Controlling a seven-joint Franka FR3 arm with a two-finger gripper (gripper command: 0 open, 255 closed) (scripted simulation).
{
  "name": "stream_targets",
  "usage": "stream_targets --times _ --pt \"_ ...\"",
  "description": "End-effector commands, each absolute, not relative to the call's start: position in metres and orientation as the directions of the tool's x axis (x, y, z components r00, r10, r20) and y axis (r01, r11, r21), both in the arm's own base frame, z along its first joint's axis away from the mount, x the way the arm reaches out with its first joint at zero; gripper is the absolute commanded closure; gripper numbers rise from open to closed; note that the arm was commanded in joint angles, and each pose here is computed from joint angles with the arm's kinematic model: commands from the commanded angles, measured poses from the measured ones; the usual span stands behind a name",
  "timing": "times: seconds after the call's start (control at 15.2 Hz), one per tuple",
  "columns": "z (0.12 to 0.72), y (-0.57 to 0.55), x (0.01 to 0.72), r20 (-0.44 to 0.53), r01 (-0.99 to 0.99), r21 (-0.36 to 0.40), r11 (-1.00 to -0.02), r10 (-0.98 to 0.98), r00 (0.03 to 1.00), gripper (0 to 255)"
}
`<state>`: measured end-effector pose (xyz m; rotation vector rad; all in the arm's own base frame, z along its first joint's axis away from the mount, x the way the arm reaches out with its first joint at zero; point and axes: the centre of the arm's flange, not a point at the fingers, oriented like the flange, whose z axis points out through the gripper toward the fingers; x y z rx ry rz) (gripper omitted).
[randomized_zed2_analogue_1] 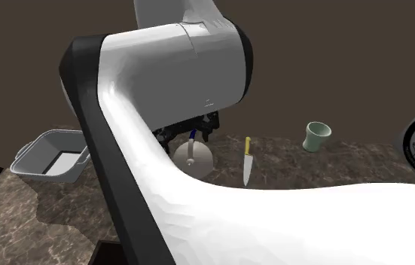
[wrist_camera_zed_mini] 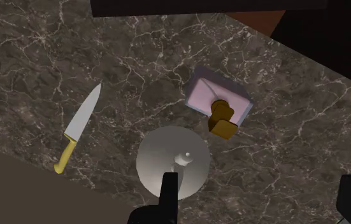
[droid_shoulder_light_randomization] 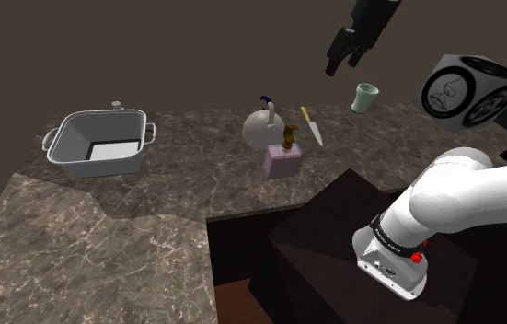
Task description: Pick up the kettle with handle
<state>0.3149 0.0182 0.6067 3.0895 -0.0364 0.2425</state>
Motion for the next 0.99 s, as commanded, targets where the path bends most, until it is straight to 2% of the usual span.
stream_targets --times 0.0,0.92 --pt "0.607 0.018 0.315 0.156 -0.027 0.04 -0.999 -0.02 0.987 0" --pt "0.489 -0.016 0.457 0.131 -0.232 -0.003 -0.973 -0.23 0.964 0"
